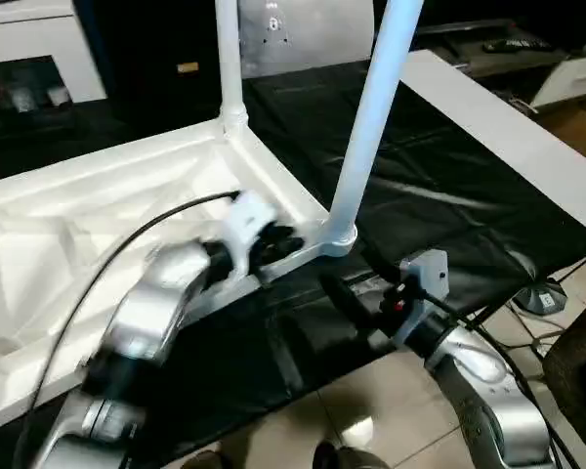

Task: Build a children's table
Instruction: Rotate leg to tighten

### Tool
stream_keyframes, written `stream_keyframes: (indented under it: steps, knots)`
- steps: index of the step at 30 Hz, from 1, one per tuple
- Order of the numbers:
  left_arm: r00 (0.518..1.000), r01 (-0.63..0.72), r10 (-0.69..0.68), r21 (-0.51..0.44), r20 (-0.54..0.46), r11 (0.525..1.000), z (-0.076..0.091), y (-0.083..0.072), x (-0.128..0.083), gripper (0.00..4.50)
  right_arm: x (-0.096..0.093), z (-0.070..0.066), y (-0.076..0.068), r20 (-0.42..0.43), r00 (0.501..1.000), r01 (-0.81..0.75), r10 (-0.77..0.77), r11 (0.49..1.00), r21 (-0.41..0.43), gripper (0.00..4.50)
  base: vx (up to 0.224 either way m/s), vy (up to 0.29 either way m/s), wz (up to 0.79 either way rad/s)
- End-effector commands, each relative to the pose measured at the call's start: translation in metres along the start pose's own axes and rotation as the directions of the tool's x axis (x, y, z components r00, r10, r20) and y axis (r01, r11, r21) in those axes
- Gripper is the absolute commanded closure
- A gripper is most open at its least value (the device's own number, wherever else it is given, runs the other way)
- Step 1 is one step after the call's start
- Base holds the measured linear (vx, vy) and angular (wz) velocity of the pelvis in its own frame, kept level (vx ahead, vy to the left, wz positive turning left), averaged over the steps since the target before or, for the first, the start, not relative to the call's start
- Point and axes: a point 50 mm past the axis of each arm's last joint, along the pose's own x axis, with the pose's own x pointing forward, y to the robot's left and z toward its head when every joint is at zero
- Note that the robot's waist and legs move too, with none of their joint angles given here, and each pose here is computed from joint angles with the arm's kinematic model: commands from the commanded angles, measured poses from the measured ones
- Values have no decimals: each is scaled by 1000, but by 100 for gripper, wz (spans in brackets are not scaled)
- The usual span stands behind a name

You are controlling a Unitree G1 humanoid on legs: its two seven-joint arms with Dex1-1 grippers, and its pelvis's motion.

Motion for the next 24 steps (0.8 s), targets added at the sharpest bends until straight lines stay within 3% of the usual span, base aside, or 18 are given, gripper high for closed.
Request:
stream_keyframes:
  steps: [1,4,9,13,19,24]
  knots:
    - [990,-115,121,-72,73,991,7,0,-13,333,0,2,6,-20,1000,-6,6,1000,13,0,0,0,0]
    - [949,-264,292,-208,118,942,4,-6,-35,333,5,7,11,-20,1000,8,-9,1000,-19,0,0,0,0]
    - [898,-394,425,-220,117,892,4,-20,-47,333,11,10,13,-31,1000,-2,1,999,-52,0,-14,-10,13]
    - [846,-506,533,-279,27,816,-7,-27,-51,333,15,12,17,-19,1000,-17,16,996,-91,0,12,-75,58]
    - [820,-546,572,-255,35,798,-5,-33,-56,333,17,10,20,-27,998,-54,54,998,-15,0,-13,-82,40]
    - [809,-555,587,-290,29,780,-5,-37,-63,286,22,11,17,-48,998,-49,48,998,-28,0,0,100,-2]
